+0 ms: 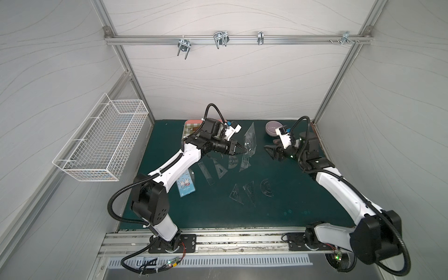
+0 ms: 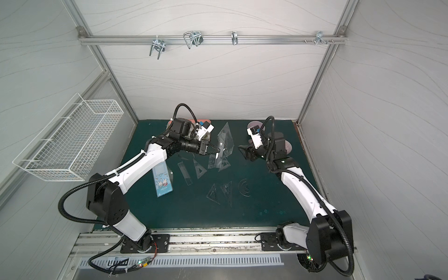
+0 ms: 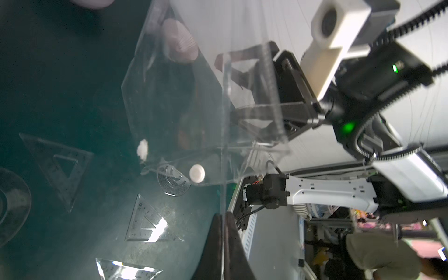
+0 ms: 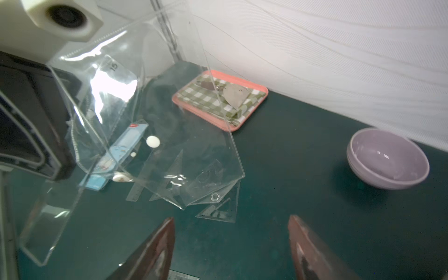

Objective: Open the ruler set and take out the ruler
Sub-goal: Take out the ruler from the ruler set bag.

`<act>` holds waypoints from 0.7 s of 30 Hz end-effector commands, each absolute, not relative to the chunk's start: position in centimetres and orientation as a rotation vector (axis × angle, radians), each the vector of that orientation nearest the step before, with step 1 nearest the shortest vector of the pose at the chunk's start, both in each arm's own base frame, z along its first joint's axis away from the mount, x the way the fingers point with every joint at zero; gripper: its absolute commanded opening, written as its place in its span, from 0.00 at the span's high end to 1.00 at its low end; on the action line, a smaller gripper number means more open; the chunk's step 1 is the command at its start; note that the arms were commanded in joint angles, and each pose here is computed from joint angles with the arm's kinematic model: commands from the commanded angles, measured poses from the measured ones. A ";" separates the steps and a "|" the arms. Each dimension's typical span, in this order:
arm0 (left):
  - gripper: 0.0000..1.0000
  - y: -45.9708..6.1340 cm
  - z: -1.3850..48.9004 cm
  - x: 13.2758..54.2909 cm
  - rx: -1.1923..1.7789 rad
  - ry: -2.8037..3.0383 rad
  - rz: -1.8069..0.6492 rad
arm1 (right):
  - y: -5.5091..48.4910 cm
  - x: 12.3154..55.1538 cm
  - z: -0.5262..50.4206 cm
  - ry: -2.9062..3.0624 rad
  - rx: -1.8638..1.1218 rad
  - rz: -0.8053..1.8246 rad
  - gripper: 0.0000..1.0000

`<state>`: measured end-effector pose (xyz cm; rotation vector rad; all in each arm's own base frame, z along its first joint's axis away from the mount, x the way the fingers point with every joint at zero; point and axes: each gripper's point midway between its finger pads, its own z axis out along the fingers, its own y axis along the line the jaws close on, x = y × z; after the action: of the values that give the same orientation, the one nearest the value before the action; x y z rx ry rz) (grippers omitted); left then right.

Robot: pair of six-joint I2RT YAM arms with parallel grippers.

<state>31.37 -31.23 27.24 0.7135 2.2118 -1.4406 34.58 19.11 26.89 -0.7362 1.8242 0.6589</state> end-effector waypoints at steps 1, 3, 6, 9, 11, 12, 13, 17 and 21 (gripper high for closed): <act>1.00 -30.7 29.9 29.5 0.964 1.953 -1.365 | 20.4 32.7 29.0 1.716 -0.938 0.818 0.25; 1.00 -30.3 29.8 29.0 1.021 1.917 -1.315 | 20.7 32.8 30.0 1.690 -0.993 0.834 0.25; 1.00 -30.1 29.5 28.4 1.096 1.893 -1.285 | 21.0 33.2 31.3 1.662 -1.057 0.868 0.25; 1.00 -30.1 29.0 27.8 1.176 1.858 -1.286 | 21.1 33.3 33.1 1.607 -1.114 0.943 0.26; 1.00 -30.1 29.0 27.4 1.214 1.831 -1.297 | 21.0 33.5 34.2 1.567 -1.134 0.987 0.26; 1.00 -30.1 28.8 27.3 1.229 1.824 -1.295 | 20.8 33.6 34.7 1.542 -1.144 1.016 0.26; 1.00 -30.1 28.8 27.2 1.237 1.820 -1.297 | 20.7 33.8 35.1 1.525 -1.148 1.046 0.26; 1.00 -30.2 28.6 27.5 1.240 1.826 -1.283 | 20.7 33.3 36.5 1.483 -1.185 1.149 0.28; 1.00 -30.3 29.1 27.5 1.245 1.809 -1.292 | 21.0 33.0 36.6 1.481 -1.192 1.198 0.28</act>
<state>27.25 -29.98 26.97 1.1858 1.9255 -1.3034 35.08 20.58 36.18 -1.1451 1.5341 1.0827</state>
